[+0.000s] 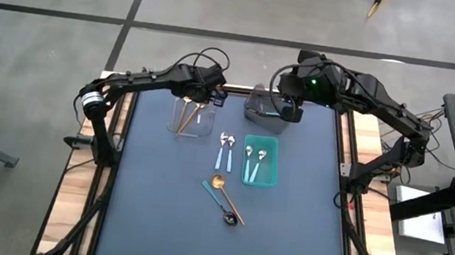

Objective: Sort silverware by color (type)
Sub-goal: Adjust the gold spoon in the transparent bin

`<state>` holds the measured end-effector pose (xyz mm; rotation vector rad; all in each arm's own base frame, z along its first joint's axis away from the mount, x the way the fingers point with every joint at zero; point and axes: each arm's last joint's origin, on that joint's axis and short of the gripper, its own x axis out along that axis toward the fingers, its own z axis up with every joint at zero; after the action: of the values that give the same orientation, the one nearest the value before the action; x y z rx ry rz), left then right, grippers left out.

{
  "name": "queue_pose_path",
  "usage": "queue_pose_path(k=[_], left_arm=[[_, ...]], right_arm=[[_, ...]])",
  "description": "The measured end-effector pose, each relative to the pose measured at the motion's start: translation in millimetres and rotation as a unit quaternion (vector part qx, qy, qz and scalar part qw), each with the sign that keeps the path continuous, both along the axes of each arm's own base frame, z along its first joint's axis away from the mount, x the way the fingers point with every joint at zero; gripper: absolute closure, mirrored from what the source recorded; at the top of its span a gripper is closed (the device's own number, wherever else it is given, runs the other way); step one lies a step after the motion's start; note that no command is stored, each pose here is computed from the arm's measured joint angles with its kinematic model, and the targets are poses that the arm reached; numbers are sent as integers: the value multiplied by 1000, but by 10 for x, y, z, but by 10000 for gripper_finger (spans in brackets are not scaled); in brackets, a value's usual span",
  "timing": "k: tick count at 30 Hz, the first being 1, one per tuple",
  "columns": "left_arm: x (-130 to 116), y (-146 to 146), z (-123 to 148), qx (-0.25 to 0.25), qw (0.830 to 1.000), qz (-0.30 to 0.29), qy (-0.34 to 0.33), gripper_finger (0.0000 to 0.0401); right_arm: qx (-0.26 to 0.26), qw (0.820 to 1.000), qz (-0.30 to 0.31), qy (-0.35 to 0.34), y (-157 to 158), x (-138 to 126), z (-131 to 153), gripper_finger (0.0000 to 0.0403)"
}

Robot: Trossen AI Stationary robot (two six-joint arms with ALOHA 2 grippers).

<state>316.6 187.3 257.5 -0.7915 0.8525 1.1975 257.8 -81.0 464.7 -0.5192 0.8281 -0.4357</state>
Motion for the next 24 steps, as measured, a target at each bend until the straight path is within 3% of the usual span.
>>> queue_pose_path(k=[7, 14, 24], left_arm=[[-103, -71, -57, -5, 1000, -4, 11, 401], [-280, -173, -171, 4, 999, 28, -34, 401], [-264, -157, -367, 13, 995, 63, -78, 401]], right_arm=[[1, 1000, -5, 2, -26, -3, -13, 271], [-8, 1000, 2, -7, -42, 13, 10, 271], [13, 1000, 8, -18, -157, 52, -20, 271]])
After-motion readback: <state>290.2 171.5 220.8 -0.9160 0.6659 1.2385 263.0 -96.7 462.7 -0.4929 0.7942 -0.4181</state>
